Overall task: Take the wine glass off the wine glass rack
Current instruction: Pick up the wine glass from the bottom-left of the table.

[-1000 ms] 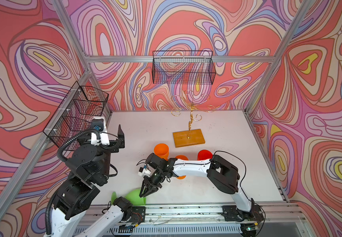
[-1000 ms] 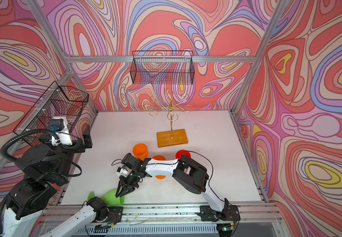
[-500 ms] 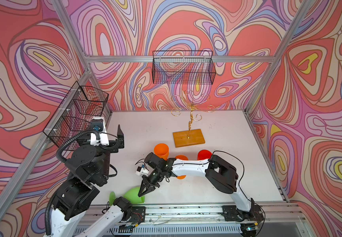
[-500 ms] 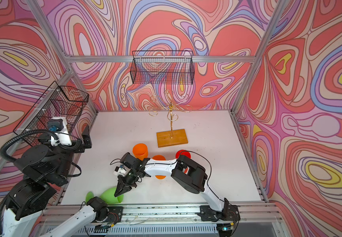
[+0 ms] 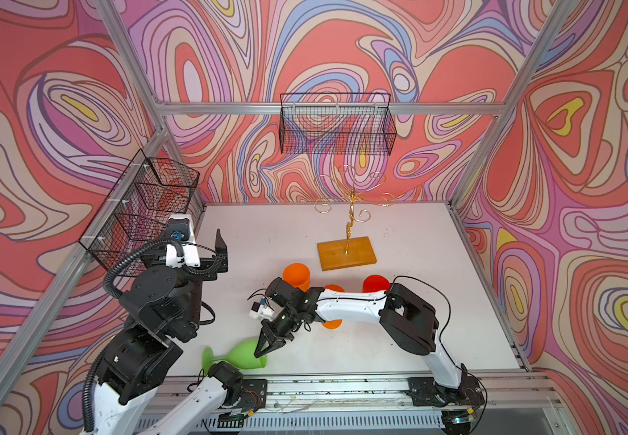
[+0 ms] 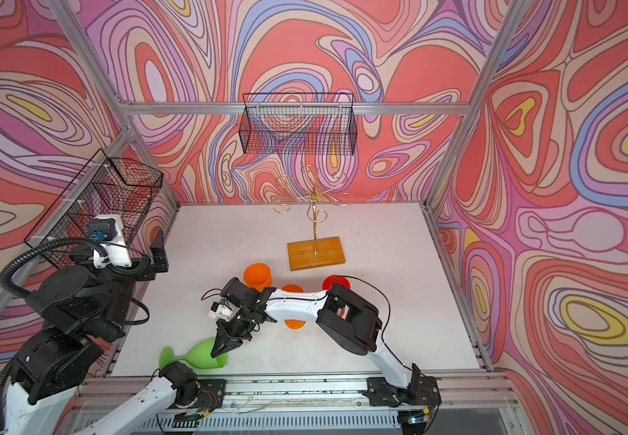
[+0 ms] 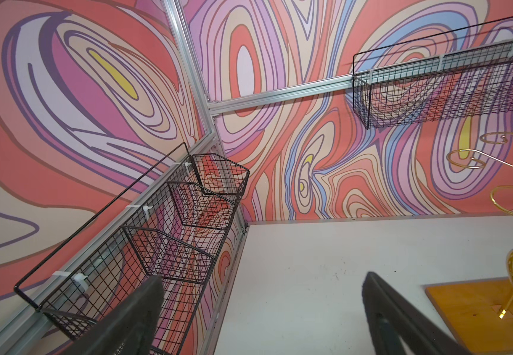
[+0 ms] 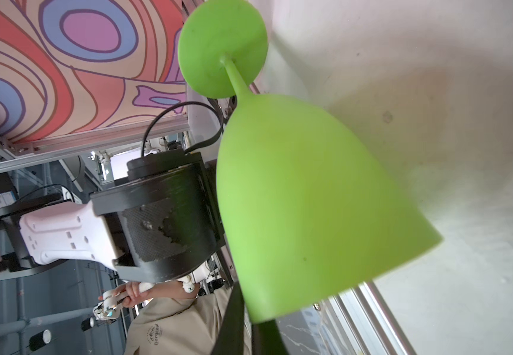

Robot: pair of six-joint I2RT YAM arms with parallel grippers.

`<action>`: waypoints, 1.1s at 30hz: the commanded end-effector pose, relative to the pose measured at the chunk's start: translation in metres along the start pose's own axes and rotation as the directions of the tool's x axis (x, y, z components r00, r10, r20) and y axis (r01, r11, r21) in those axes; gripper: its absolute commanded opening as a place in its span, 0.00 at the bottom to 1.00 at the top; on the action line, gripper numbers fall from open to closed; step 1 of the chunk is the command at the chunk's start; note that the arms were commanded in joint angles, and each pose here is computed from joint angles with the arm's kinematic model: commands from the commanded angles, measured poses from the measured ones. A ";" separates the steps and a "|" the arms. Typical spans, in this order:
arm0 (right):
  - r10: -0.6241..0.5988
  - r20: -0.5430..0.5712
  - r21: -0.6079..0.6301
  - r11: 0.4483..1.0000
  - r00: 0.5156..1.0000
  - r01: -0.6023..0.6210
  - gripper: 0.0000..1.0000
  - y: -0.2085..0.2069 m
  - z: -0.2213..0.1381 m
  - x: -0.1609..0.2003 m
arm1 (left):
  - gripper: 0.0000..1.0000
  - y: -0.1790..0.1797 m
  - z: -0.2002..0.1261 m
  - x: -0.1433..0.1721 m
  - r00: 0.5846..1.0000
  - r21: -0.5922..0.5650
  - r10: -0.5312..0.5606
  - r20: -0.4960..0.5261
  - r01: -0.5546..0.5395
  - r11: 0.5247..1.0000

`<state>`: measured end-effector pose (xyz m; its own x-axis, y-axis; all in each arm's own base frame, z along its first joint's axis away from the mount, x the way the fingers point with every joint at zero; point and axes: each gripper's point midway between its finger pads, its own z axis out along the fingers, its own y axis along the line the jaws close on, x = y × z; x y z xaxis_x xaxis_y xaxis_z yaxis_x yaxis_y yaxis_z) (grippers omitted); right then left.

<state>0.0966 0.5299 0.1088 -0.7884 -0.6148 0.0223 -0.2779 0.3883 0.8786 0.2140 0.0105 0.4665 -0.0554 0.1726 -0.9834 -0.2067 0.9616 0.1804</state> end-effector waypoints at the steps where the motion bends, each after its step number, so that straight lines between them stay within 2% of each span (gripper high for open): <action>1: -0.027 0.054 0.120 0.993 0.998 0.020 0.00 -0.002 -0.021 -0.001 | 1.00 0.009 -0.004 -0.005 1.000 -0.025 0.003 0.013 -0.003 1.000; 5: -0.071 0.070 0.174 0.983 0.995 0.058 0.00 -0.001 -0.031 -0.001 | 1.00 0.006 -0.001 -0.005 1.000 -0.022 0.005 0.010 -0.005 1.000; 14: -0.160 0.091 0.211 0.968 0.983 0.138 0.00 0.018 -0.047 -0.003 | 1.00 0.003 0.001 -0.003 1.000 -0.017 0.008 0.002 -0.008 1.000; 22: -0.243 0.083 0.299 0.931 0.966 0.208 0.00 0.032 -0.068 -0.004 | 1.00 0.004 0.001 -0.003 1.000 -0.022 0.010 0.002 -0.010 1.000; 26: -0.265 0.056 0.327 0.916 0.963 0.233 0.00 0.036 -0.075 0.000 | 1.00 0.003 0.001 -0.002 1.000 -0.020 0.010 0.001 -0.010 1.000; 33: -0.296 -0.007 0.442 0.856 0.955 0.269 0.00 0.034 -0.091 0.007 | 1.00 0.004 0.001 -0.002 1.000 -0.022 0.012 0.000 -0.012 1.000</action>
<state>0.1304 0.4931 0.1779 -0.7036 -0.6706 -0.2350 -0.6399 0.4542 0.6199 0.2152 0.0099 0.4660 -0.0583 0.1743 -0.9830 -0.2061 0.9613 0.1827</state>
